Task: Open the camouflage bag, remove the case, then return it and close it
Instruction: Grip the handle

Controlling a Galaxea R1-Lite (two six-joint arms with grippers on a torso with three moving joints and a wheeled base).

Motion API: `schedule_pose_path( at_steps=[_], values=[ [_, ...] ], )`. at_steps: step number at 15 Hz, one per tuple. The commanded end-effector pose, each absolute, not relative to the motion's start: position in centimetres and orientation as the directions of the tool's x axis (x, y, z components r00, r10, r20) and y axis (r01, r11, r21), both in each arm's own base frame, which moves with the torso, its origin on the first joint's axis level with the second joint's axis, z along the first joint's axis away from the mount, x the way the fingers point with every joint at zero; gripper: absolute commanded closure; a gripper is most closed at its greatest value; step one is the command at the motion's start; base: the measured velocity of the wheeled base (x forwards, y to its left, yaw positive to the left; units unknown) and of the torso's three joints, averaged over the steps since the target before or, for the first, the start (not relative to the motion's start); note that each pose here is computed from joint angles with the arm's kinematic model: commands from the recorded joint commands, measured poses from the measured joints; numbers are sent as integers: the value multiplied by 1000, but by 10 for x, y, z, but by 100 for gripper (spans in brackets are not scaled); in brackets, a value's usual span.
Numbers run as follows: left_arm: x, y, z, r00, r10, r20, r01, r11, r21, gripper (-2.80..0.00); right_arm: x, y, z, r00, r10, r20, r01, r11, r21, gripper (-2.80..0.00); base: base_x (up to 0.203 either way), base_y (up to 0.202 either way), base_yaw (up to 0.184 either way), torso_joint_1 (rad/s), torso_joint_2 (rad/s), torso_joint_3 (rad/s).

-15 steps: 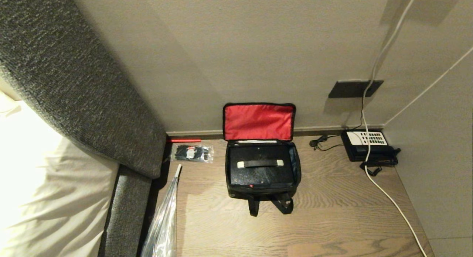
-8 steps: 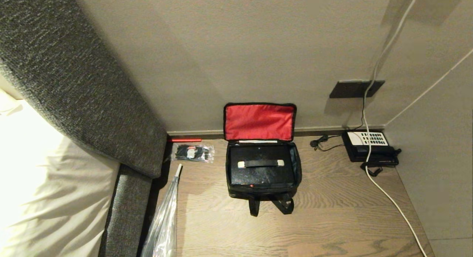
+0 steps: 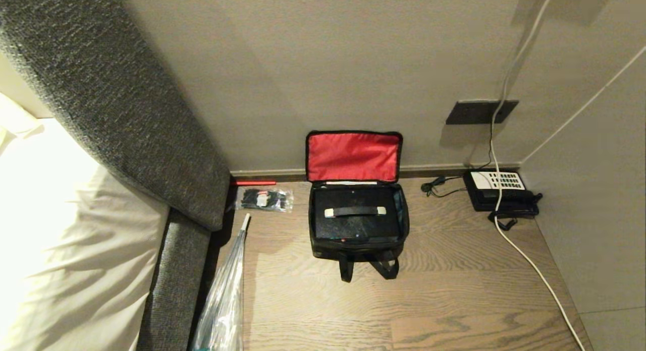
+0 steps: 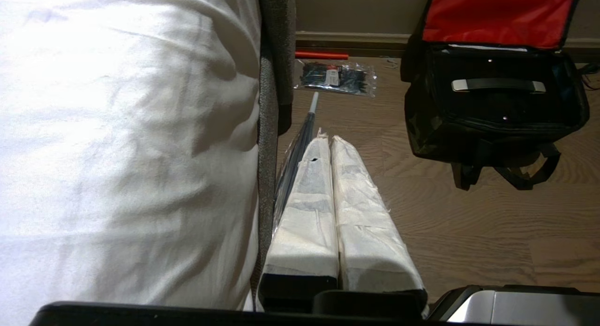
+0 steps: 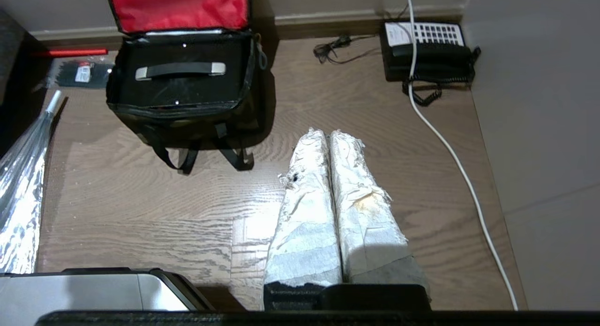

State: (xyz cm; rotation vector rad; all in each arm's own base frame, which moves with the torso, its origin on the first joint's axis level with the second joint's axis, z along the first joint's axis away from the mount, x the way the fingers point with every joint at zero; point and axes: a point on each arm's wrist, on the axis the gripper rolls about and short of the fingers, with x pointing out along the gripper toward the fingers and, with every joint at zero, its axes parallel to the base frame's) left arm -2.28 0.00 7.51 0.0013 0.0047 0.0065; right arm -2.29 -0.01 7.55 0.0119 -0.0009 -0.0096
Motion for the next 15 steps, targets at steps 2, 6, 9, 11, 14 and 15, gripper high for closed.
schedule_pose_path(
  at_steps=[2, 6, 9, 11, 14, 15],
  values=[
    [-23, 0, 75, 1000, 8, -3, -8, 1000, 2, 0, -23, 0, 75, 1000, -8, 5, 8, 1000, 10, 0, 0, 0, 0, 0, 0, 0],
    [-23, 0, 75, 1000, 8, -3, -8, 1000, 2, 0, -24, 0, 75, 1000, 4, -9, -5, 999, -36, 0, 0, 0, 0, 0, 0, 0],
    [-23, 0, 75, 1000, 8, -3, -8, 1000, 2, 0, -32, 0, 99, 997, 9, 71, -7, 1000, -28, 0, 0, 0, 0, 0, 0, 0],
    [-23, 0, 75, 1000, 8, -3, -8, 1000, 2, 0, -56, 1, 134, 996, 24, 82, -22, 999, -25, 0, 0, 0, 0, 0, 0, 0],
    [-23, 0, 75, 1000, 8, -3, -8, 1000, 2, 0, -89, 2, 140, 988, 63, -140, -61, 998, 22, 0, 0, 0, 0, 0, 0, 0],
    [-23, 0, 75, 1000, 8, -3, -8, 1000, 2, 0, -90, 2, 140, 982, 76, -174, -71, 997, 32, 0, 0, 0, 0, 0, 0, 0]
  ],
)
